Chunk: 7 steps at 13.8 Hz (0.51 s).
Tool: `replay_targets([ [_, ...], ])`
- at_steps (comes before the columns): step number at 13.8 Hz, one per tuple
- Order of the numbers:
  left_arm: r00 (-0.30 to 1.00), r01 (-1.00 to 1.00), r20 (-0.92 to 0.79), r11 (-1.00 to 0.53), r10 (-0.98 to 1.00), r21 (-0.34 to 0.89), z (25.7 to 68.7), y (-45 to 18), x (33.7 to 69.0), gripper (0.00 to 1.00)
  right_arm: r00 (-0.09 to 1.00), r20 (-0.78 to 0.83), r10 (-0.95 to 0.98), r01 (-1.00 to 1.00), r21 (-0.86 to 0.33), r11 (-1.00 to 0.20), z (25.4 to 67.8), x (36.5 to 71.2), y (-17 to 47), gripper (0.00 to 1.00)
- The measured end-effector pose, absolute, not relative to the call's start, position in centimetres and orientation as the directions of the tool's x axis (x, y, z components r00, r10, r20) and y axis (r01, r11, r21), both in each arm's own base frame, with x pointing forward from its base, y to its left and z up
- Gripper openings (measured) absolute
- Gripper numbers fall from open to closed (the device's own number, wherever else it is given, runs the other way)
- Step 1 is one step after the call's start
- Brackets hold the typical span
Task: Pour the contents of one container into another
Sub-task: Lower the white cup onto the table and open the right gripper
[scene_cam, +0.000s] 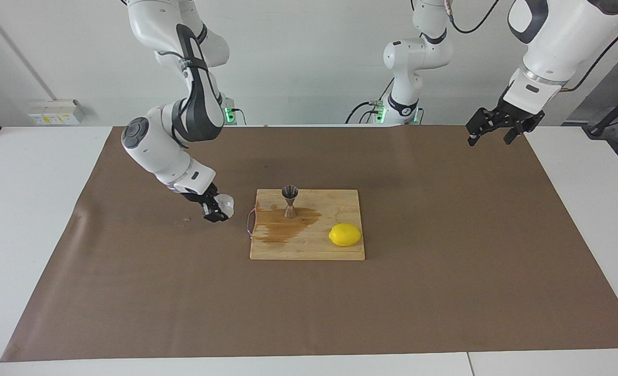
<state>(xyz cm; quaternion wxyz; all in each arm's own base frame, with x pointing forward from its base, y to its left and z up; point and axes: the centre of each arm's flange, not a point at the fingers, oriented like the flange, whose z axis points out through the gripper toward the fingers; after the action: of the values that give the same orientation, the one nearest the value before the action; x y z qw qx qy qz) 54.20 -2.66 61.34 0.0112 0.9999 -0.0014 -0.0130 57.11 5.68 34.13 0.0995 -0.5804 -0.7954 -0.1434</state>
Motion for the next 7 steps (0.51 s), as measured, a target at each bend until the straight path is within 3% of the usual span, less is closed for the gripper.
replay_targets([
  [7, 1.000, -0.003, -0.026, -1.000, -0.003, 0.022, 61.3, -2.7, 54.2, 1.00, -0.338, 0.291, 0.895, 0.940, 0.143, 0.309, 30.8, 55.3, -2.0, 0.50],
])
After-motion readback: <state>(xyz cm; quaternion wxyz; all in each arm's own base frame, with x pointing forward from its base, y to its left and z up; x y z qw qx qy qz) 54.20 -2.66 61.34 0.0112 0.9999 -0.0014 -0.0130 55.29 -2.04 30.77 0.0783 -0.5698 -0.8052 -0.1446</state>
